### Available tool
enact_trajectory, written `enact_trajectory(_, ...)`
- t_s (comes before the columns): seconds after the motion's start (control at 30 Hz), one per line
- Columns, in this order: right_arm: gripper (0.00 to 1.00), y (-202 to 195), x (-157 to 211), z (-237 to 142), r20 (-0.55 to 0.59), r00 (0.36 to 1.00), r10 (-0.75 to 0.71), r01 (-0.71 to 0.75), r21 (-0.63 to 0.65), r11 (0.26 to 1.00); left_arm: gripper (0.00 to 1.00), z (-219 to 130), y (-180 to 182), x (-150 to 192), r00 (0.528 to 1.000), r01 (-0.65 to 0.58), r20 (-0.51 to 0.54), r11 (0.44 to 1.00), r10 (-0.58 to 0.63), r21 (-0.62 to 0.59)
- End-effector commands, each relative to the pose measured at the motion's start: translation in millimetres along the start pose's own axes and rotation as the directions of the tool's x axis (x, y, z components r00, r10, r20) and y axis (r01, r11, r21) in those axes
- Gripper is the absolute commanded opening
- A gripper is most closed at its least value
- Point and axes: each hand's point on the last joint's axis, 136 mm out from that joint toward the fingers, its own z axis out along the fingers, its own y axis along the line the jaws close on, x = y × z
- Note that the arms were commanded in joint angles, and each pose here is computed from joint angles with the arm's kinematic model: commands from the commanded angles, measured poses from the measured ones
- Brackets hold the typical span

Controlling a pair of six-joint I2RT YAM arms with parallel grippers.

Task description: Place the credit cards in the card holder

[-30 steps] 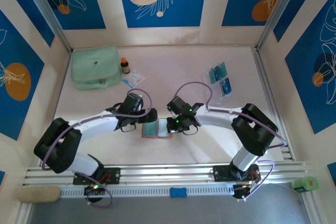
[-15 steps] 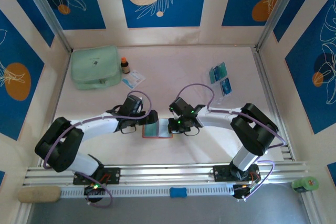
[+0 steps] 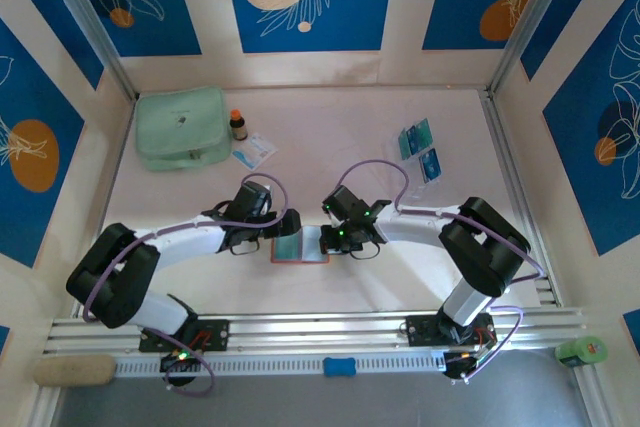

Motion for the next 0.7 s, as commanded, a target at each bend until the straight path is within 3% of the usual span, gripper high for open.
enact_trajectory(0.0, 0.0, -23, 22, 10, -0.07, 0.997, 0.039, -0.034, 0.066, 0.997, 1.0, 6, -12, 8, 0.999, 0.017, -0.042, 0.998, -0.015, 0.054)
enact_trajectory(0.67, 0.0, -17, 21, 9, -0.052, 0.998, 0.027, -0.026, 0.024, 0.999, 1.0, 4, -27, 20, 0.998, -0.033, -0.056, 0.999, 0.033, 0.0)
